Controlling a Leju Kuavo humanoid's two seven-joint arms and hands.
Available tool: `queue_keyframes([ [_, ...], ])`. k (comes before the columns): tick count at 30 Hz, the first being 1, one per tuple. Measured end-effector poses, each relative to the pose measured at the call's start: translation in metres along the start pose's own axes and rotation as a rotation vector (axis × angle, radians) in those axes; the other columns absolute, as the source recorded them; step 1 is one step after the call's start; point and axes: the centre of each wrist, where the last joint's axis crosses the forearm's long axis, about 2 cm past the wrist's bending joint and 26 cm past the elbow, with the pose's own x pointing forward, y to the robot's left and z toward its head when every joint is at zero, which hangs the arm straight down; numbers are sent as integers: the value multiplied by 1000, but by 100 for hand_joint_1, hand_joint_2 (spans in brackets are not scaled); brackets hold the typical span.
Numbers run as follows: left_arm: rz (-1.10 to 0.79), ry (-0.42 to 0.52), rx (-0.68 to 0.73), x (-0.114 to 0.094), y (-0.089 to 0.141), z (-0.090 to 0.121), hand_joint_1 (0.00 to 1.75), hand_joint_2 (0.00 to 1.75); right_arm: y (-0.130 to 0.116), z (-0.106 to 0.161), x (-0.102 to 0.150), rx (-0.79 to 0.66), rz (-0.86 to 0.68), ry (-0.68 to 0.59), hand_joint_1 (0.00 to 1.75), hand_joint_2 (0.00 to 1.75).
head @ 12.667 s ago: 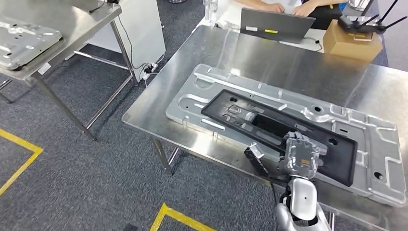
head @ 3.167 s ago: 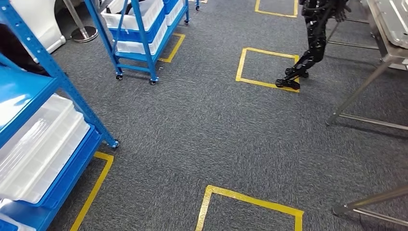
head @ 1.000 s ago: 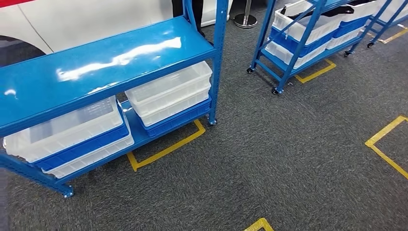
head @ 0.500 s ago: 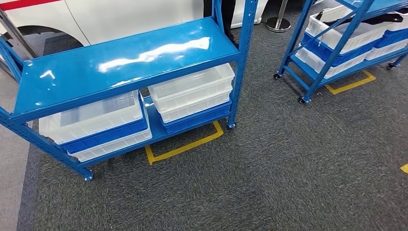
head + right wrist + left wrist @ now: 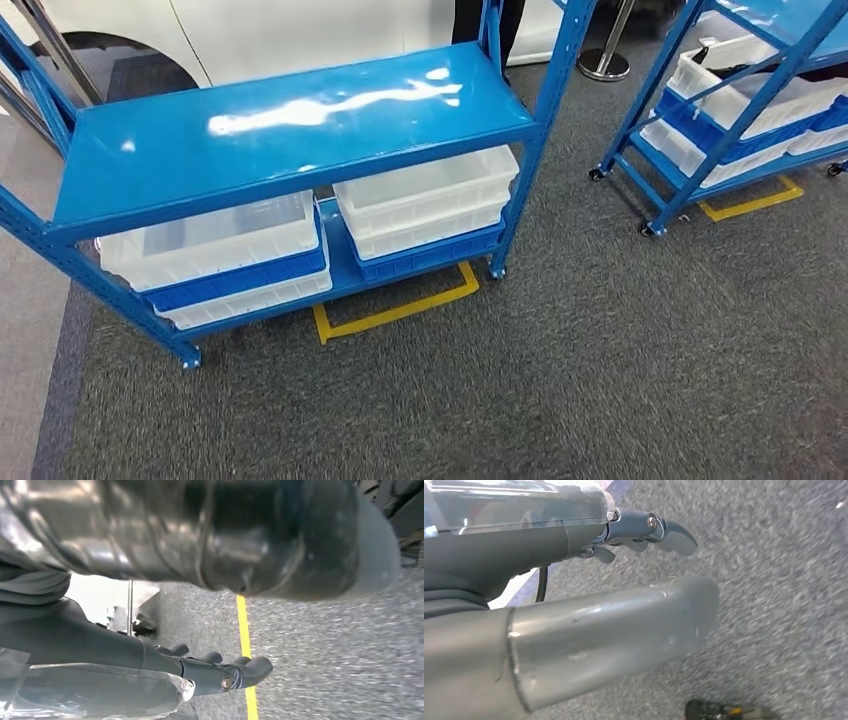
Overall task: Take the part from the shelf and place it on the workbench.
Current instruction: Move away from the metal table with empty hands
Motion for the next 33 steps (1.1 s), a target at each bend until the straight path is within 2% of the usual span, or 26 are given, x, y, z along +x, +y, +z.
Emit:
queue_keyframes([
  [5, -4, 9, -3, -3, -2, 1, 0, 0, 0, -1, -6, 0, 2, 12, 0, 0],
  [15, -8, 10, -7, 2, -2, 0, 0, 0, -3, -2, -8, -4, 15, 12, 0, 0],
  [23, -25, 45, 11, -6, -2, 2, 0, 0, -3, -2, -9, 8, 40, 0, 0, 0],
  [29, -28, 33, 35, 5, 2, -1, 0, 0, -5, -1, 0, 12, 64, -21, 0, 0],
  [33, -30, 37, 40, 5, 3, -2, 0, 0, -5, -1, 0, 17, 72, -20, 0, 0],
])
